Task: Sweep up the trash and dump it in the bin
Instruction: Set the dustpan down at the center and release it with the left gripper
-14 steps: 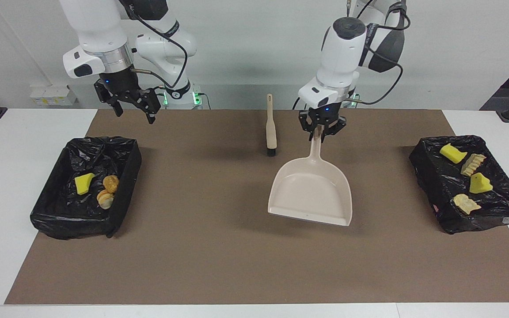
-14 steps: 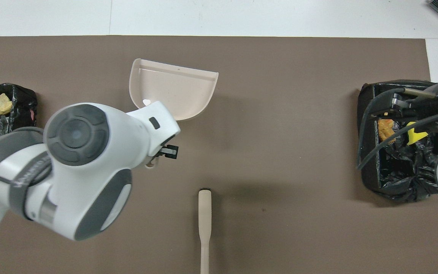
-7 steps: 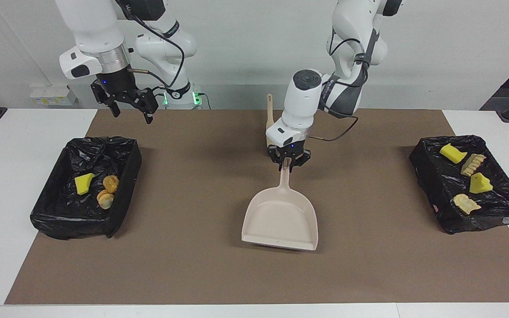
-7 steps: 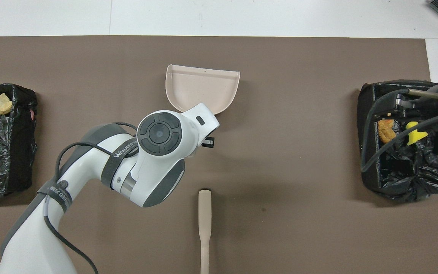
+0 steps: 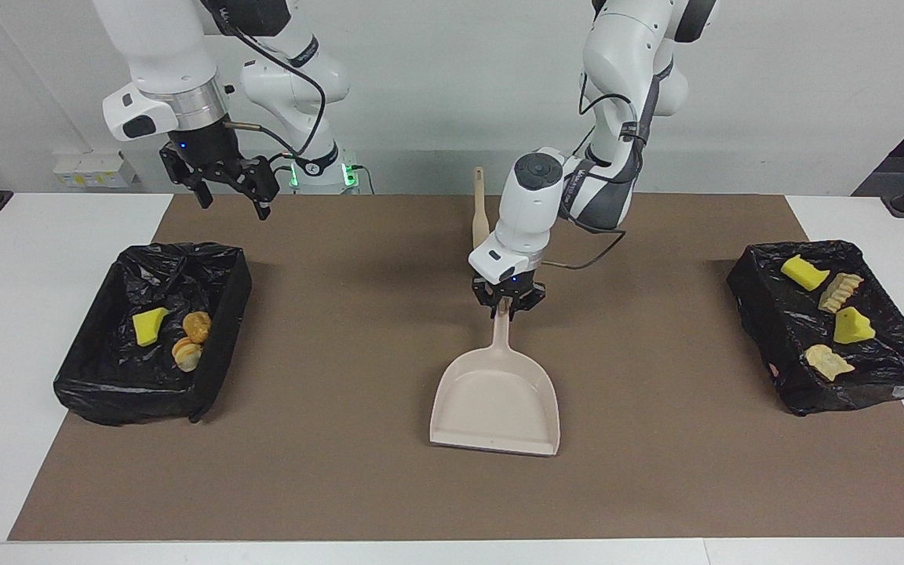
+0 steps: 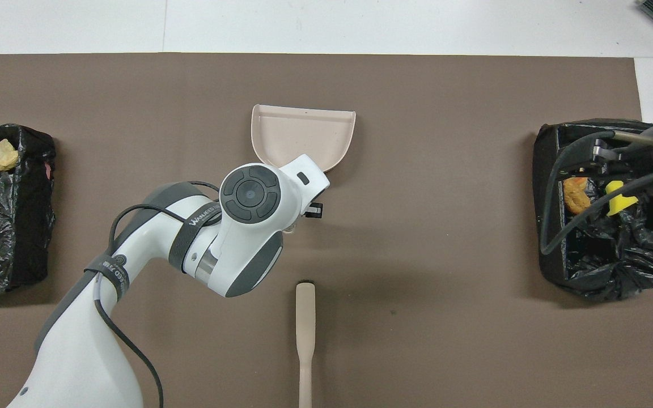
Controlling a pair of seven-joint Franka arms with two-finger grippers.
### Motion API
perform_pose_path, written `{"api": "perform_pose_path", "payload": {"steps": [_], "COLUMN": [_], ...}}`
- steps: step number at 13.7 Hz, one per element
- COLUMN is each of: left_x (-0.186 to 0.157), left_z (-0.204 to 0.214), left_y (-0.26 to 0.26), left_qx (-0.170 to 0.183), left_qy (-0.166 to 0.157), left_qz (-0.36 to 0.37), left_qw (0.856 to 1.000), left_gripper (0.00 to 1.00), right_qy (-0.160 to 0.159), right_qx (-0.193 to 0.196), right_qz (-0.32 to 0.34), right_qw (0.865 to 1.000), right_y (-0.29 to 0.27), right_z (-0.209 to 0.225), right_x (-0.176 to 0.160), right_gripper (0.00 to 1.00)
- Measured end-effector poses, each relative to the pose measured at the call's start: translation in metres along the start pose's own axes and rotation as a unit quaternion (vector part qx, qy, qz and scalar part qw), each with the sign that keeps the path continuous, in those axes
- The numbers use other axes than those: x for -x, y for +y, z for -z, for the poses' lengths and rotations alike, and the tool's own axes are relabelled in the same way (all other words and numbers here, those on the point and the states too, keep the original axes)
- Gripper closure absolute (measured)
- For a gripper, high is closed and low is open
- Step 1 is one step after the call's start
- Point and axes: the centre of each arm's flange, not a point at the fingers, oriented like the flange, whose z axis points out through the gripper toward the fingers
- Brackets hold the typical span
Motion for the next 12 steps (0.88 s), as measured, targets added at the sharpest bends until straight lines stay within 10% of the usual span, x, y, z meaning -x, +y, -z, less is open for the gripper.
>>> {"api": "perform_pose_path", "payload": {"steps": [2, 7, 12], "left_x": [0.000, -0.003, -0.031], "left_z": [0.001, 0.009, 0.047], "left_y": [0.002, 0.003, -0.058], "left_qx": [0.002, 0.004, -0.009], "left_qy": [0.002, 0.009, 0.034], "left_qz": [0.031, 0.051, 0.091], "left_qw": [1.000, 0.999, 0.995], "left_gripper": [0.60, 0.01, 0.00], "right_qy": [-0.002, -0.003, -0.003], "right_qx": [-0.005, -0.008, -0.008], "right_qz": [-0.008, -0.010, -0.010], "right_qw": [1.000, 1.000, 1.000], "right_y": [0.007, 0.009, 0.009], "right_z": [0.000, 0.000, 0.000], "right_x": [-0.003, -0.003, -0.003], "right_gripper": [0.00, 0.00, 0.00]}}
